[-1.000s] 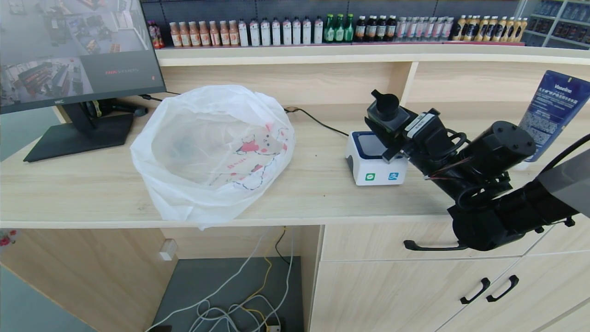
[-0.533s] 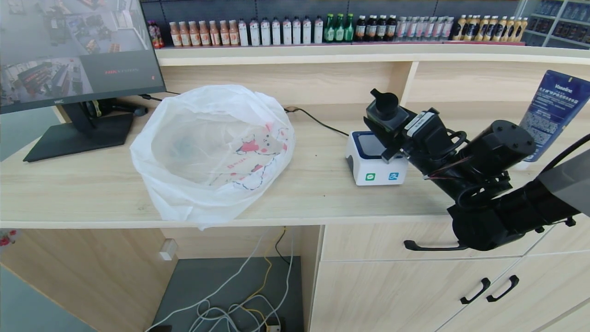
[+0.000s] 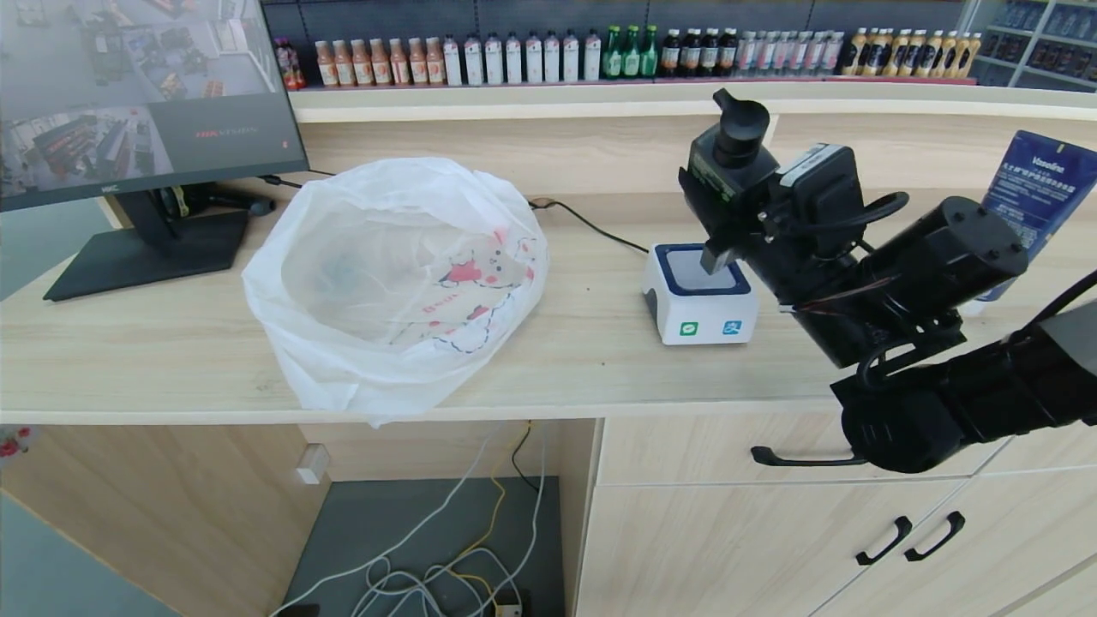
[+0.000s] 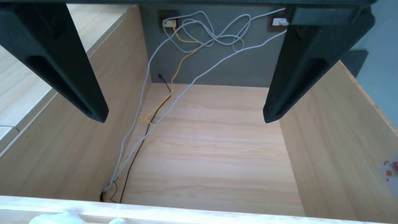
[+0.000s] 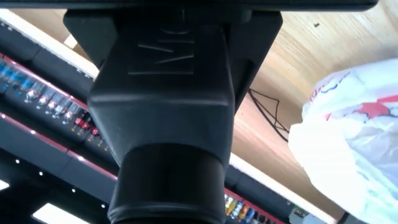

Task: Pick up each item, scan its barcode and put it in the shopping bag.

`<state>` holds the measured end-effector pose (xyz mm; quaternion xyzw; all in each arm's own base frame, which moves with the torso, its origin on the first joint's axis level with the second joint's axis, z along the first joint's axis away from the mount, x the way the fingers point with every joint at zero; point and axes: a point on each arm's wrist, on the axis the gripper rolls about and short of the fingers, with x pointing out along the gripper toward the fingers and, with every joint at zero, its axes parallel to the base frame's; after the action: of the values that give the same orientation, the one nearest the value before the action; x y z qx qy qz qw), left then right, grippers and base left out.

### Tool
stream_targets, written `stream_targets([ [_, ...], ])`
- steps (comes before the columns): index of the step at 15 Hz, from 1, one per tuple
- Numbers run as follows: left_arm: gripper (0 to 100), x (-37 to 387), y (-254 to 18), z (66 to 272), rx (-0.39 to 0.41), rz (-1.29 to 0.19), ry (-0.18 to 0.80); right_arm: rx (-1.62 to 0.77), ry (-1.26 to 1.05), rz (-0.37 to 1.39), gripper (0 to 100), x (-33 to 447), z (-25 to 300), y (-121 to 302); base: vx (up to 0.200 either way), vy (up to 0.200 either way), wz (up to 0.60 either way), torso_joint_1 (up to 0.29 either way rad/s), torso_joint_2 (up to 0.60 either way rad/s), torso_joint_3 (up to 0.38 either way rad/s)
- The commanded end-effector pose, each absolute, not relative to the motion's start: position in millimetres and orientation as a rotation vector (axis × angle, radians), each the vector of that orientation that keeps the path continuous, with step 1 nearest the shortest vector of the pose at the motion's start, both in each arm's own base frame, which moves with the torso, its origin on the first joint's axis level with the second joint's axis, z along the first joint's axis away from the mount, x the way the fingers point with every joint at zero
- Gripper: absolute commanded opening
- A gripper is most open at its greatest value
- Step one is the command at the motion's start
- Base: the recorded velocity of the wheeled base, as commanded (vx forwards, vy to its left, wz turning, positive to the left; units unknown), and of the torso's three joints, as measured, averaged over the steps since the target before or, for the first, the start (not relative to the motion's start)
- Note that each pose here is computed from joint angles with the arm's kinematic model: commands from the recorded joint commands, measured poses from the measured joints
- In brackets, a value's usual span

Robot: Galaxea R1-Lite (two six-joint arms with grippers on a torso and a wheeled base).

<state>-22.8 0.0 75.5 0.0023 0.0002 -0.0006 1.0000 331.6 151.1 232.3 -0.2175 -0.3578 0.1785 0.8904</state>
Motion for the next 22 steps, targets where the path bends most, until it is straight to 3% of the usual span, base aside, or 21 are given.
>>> stream_targets([
  [1, 100, -23, 0, 75, 0.005, -0.002, 0.0, -0.377, -0.749, 0.39, 0, 313, 242, 163, 0.0, 0.0, 0.0, 0.0, 0.0, 0.0],
  [7, 100, -23, 0, 75, 0.005, -0.002, 0.0, -0.163, -0.647, 0.422, 0, 266, 245, 156, 0.0, 0.0, 0.0, 0.0, 0.0, 0.0],
  [10, 100, -23, 0, 75, 0.005, -0.002, 0.0, -0.024, -0.581, 0.305, 0, 259, 245, 153, 0.0, 0.0, 0.0, 0.0, 0.0, 0.0],
  [22, 100, -23, 0, 75, 0.006, -0.002, 0.0, 0.073, -0.571, 0.301, 0, 249, 249, 157, 0.0, 0.0, 0.0, 0.0, 0.0, 0.0],
])
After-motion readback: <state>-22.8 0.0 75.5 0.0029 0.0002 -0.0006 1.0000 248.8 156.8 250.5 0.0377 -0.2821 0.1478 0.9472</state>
